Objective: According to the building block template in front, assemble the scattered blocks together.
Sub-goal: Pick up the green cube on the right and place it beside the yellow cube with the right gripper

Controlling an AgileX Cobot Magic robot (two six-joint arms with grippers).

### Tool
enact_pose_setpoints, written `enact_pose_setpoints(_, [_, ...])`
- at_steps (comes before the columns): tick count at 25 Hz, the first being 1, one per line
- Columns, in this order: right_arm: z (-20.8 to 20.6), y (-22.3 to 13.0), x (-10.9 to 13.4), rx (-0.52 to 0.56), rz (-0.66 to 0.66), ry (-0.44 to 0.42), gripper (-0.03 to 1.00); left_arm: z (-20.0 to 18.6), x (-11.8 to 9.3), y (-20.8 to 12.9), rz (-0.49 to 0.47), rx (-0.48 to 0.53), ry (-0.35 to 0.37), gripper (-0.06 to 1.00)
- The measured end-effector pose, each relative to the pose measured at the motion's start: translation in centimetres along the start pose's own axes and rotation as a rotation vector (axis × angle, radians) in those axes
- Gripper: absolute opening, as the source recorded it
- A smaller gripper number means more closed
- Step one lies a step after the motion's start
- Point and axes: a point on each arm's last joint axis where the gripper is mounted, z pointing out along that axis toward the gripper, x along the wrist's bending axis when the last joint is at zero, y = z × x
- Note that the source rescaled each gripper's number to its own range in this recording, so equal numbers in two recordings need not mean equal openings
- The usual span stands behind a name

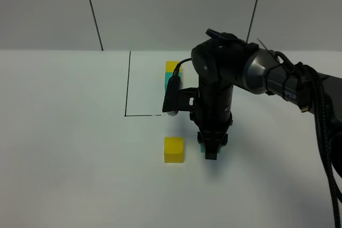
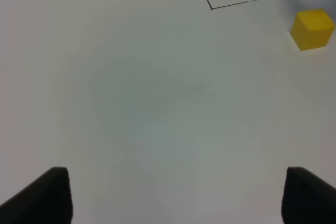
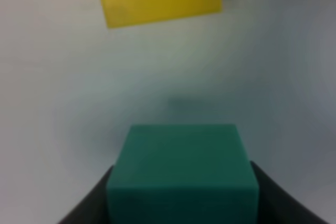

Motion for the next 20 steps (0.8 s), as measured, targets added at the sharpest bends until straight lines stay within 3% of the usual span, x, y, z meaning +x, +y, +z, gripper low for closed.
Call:
enact_pose_setpoints(8, [2.8,0.8,-0.4,-0.012,-0.029,-0.017,0.02,0.0,0.0,0.0,0.000,0.000,0.000,0.79])
enact_pose_setpoints(20, [3.7,1.7,0.1,-0.018,-0.066,-0.016,0.02,0.0,0.0,0.0,0.000,0.000,0.000,0.79])
